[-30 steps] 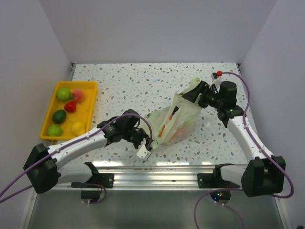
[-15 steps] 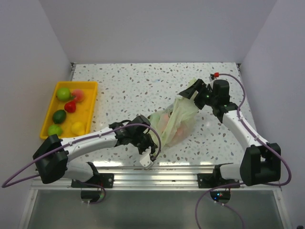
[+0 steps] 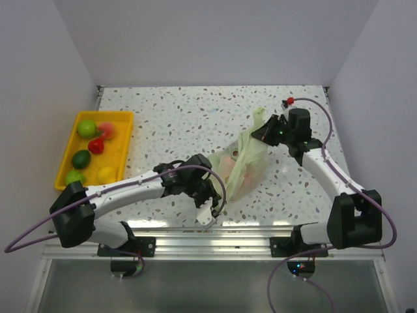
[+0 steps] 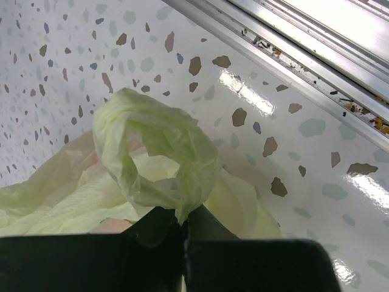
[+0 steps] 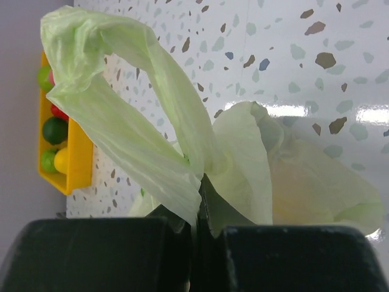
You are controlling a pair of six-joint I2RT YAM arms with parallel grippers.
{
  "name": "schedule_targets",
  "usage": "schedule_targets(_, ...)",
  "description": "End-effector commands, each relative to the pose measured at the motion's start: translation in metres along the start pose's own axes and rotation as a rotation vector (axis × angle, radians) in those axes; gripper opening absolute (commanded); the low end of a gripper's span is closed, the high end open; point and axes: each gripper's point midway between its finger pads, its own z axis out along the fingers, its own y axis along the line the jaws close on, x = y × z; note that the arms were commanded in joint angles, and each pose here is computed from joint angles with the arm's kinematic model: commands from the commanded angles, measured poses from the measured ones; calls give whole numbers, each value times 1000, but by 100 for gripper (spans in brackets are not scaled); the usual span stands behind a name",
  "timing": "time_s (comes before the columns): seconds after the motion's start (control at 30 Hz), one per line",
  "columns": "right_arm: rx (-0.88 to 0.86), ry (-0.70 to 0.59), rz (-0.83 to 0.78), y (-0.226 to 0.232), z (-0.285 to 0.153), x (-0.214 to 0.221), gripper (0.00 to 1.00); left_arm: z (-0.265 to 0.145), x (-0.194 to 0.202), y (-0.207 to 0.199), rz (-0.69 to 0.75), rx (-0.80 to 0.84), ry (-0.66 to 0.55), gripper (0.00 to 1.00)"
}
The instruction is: Place the fake fruits into the plastic bag and tie a complex knot
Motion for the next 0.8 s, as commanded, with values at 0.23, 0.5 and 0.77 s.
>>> schedule_targets(0.23,-232,70,-692,44,-24,11,0,-71,-22,66,-430,-202,-185,0)
schedule_targets(0.5,-325,140,-901,67,-32,42,0,-85,-48,112,-650,-319,-372,0)
schedule_targets(0.77,-382,232,-962,66,-38,71,0,-89,-32,127,-821,-369,-376,0)
